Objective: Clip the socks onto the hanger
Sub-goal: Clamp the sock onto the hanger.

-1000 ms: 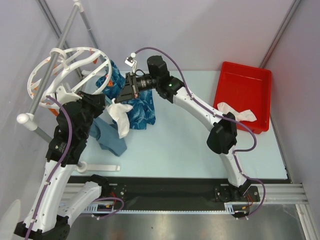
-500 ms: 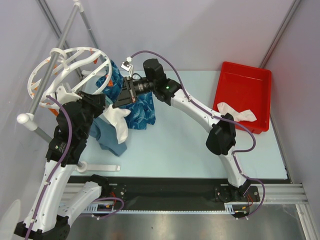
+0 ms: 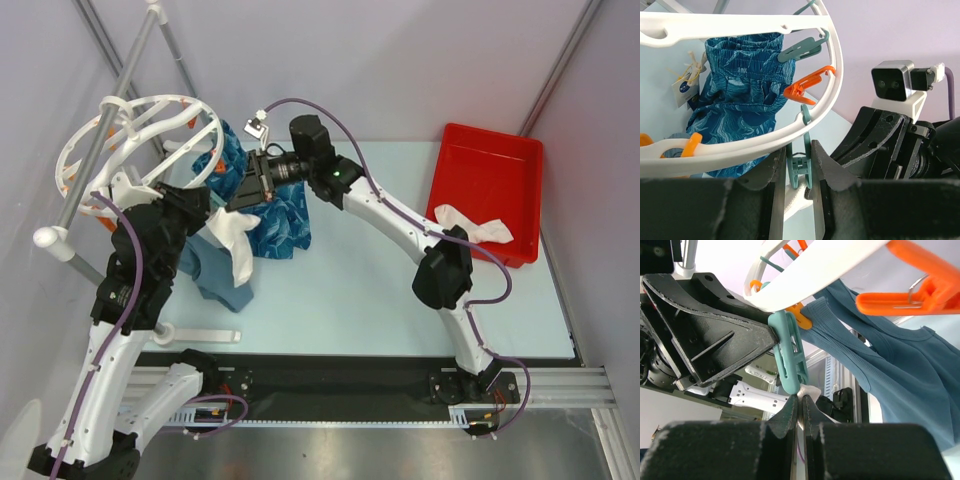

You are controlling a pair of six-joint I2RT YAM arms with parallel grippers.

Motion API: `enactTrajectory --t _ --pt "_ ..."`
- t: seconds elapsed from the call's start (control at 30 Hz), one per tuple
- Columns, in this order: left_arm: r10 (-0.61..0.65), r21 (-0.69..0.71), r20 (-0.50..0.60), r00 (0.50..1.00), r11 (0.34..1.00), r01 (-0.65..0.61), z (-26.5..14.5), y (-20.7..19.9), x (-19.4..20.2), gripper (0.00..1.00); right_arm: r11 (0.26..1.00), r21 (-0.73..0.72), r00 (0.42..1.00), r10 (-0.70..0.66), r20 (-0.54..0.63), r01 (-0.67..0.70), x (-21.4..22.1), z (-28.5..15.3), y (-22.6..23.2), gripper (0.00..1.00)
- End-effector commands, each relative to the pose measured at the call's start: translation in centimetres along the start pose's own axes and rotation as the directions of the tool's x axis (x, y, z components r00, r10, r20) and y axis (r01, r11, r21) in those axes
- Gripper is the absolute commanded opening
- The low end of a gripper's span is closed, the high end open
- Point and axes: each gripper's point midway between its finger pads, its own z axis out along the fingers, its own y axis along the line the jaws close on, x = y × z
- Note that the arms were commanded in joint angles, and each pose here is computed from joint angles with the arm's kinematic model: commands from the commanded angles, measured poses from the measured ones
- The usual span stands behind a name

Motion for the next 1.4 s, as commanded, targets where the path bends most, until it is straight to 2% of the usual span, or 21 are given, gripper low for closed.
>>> enactTrajectory --t 0.0,0.3,0.57,1.0,1.03,1.07,1.13,1.17,1.23,1.33,1.37 --pt "-0.003 0.072 -0.015 1.0 0.997 0.004 -0.8 -1.4 -0.3 0.0 0.996 -0.048 0.996 -0.072 0.058 0.075 -2.3 -1.0 2.7 0.0" --pt "-0.005 0.077 -0.016 1.0 0.997 0.007 -0.9 -1.5 -0.3 0.0 0.998 -0.04 0.996 -0.053 0.074 0.056 -2.9 -1.5 2.0 0.0" --pt "-0.009 0.078 -0.019 1.0 0.997 0.011 -0.7 -1.5 -0.1 0.0 0.992 -0.1 0.995 -0.062 0.082 0.07 -3.1 -0.8 3.3 0.0" --pt "-0.016 0.073 -0.015 1.0 0.997 0.017 -1.1 -1.3 -0.2 0.0 0.991 -0.113 0.995 -0.057 0.077 0.066 -3.0 -0.5 3.6 0.0" --pt "-0.021 0.067 -0.016 1.0 0.998 0.022 -1.1 -1.2 -0.2 0.04 0.991 -0.115 0.995 -0.057 0.077 0.066 -3.0 -0.5 3.6 0.0" --pt "-0.026 0.065 -0.012 1.0 0.998 0.027 -1.2 -1.2 -0.3 0.17 0.991 -0.12 0.996 -0.052 0.074 0.061 -2.9 -0.4 3.7 0.0" --pt "-0.028 0.058 -0.01 1.0 0.998 0.029 -1.1 -1.0 -0.3 0.3 0.99 -0.129 0.996 -0.053 0.069 0.061 -2.8 -0.1 3.9 0.0" --pt "-0.029 0.057 -0.011 1.0 0.998 0.03 -1.2 -1.0 -0.2 0.43 0.99 -0.13 0.996 -0.054 0.07 0.062 -2.8 -0.1 3.9 0.0" --pt "-0.029 0.053 -0.011 1.0 0.998 0.029 -1.2 -0.8 -0.2 0.57 0.989 -0.136 0.996 -0.051 0.07 0.06 -2.7 0.0 3.9 0.0" --pt "-0.03 0.041 -0.004 1.0 0.999 0.03 -1.3 -0.5 -0.3 0.68 0.988 -0.139 0.996 -0.051 0.072 0.061 -2.8 0.0 3.9 0.0" --pt "-0.031 0.039 -0.001 1.0 0.999 0.031 -1.4 -0.5 -0.3 0.76 0.988 -0.139 0.996 -0.053 0.074 0.063 -3.0 0.0 3.9 0.0"
